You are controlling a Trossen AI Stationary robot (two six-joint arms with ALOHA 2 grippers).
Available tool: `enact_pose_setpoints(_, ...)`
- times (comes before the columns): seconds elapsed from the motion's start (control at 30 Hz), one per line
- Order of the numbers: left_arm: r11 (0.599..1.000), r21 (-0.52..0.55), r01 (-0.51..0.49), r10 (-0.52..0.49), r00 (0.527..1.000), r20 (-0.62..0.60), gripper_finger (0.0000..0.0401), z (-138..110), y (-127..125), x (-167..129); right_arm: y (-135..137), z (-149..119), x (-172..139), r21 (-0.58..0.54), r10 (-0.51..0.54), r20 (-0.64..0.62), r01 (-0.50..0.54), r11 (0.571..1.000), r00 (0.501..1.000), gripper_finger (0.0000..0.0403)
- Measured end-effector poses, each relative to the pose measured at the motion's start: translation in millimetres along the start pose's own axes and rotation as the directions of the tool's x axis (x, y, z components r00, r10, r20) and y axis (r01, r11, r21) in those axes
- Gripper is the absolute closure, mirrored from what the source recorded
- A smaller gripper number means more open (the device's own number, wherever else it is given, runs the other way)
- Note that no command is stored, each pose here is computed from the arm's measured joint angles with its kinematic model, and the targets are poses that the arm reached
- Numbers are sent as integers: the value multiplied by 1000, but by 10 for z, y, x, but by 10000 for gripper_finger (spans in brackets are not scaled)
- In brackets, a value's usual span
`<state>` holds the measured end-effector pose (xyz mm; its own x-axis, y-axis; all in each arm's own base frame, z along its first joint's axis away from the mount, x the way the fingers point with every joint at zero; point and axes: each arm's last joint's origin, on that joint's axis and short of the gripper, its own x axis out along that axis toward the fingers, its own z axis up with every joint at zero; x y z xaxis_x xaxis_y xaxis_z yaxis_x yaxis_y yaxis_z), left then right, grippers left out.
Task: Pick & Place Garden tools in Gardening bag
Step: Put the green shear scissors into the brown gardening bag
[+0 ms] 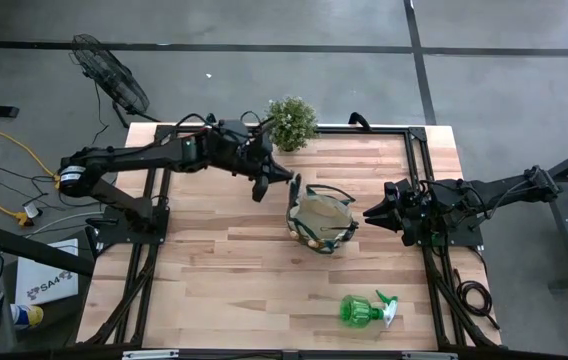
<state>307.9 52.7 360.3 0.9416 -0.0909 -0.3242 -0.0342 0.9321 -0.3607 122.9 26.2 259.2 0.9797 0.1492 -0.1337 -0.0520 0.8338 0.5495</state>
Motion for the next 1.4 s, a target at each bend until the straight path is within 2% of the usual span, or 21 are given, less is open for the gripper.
enact_pose_setpoints(0.17, 999, -24, 27, -28, 998, -48, 401, -44, -16, 4, 0, 1, 0, 0, 0, 1, 0, 1000, 1000, 300)
enact_pose_setpoints(0.47, 998, -59, -7, 1, 995, -96, 401, -82, 56, -15, 0, 0, 0, 0, 0, 0, 0, 1000, 1000, 300)
enact_pose_setpoints(0.73, 997, -72, 40, -49, 989, -140, 401, -132, -13, -1, 1, 1, 0, 0, 0, 0, 0, 1000, 1000, 300)
enact_pose_setpoints(1.0, 993, -118, -12, -15, 975, -220, 401, -326, 81, 66, 0, 0, 0, 0, 0, 0, 0, 1000, 1000, 300)
enact_pose_setpoints(1.2, 989, -135, 56, -84, 975, -206, 401, -425, 63, 129, 1, 1, 0, 0, 0, 1, 0, 1000, 1000, 300)
enact_pose_setpoints(1.4, 961, -64, 271, -278, 942, -189, 401, -382, -37, 135, 1, 1, -1, 0, 1, 0, -1, 1000, 1000, 300)
